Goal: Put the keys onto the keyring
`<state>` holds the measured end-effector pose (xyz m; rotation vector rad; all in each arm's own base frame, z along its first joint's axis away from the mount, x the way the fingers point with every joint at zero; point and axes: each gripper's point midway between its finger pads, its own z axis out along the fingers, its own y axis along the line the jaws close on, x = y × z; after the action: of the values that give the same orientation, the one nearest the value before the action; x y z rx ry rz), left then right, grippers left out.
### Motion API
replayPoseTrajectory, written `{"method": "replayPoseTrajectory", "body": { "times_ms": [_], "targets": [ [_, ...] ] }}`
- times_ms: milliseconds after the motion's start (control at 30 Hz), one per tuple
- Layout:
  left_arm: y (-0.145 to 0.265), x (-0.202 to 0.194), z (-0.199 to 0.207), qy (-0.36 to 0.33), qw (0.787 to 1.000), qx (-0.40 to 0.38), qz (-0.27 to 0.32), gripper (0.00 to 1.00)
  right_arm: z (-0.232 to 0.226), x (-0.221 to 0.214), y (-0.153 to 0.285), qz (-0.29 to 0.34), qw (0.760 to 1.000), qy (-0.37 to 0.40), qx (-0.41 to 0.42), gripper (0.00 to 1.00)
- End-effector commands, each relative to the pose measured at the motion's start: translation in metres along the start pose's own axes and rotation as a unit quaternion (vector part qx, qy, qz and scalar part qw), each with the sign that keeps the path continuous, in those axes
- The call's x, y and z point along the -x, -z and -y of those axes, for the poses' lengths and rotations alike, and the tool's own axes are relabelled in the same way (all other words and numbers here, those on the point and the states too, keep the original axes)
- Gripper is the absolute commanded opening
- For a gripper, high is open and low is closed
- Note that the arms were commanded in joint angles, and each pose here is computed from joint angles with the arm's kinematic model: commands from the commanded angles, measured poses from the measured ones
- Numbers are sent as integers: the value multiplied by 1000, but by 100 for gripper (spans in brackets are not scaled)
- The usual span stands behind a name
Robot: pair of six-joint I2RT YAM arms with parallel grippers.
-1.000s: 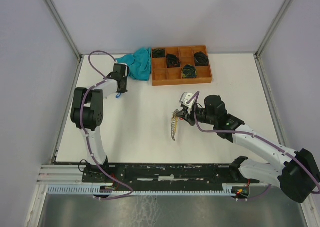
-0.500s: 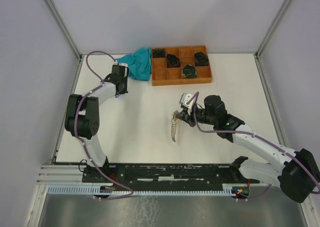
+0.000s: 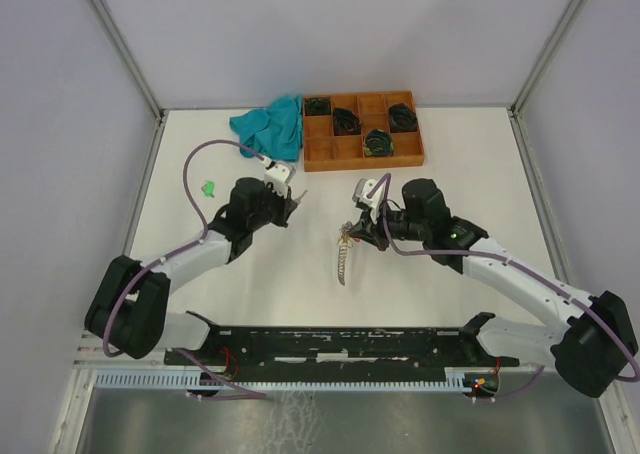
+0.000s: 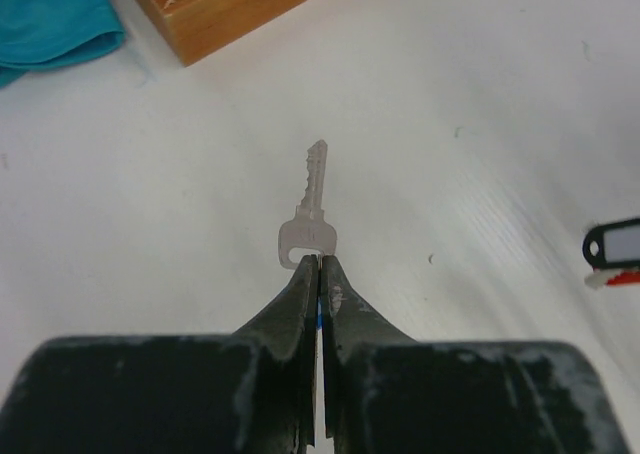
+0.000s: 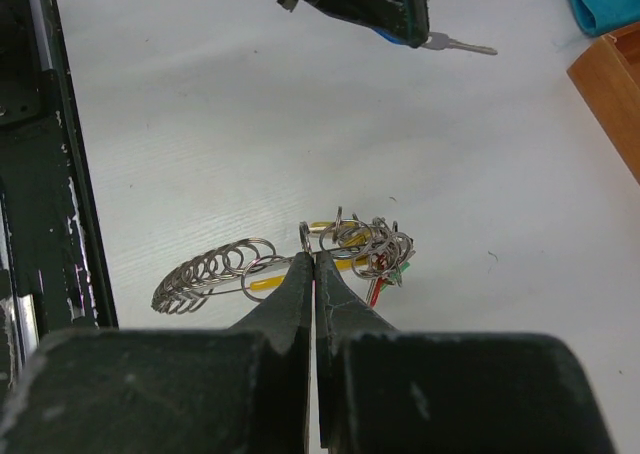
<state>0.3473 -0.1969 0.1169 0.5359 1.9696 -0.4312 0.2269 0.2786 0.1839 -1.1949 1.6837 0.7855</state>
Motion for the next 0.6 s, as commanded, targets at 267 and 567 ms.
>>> {"method": "replayPoseTrajectory", "body": {
  "times_ms": [267,567],
  "targets": [
    [37,13,85,-134,946,-253,153,3,14,34,24,43,997,38,-59,1],
    [21,-43,109,-138,960,-242,27,6,10,7,23,-18,999,-2,-51,1]
  ]
}}
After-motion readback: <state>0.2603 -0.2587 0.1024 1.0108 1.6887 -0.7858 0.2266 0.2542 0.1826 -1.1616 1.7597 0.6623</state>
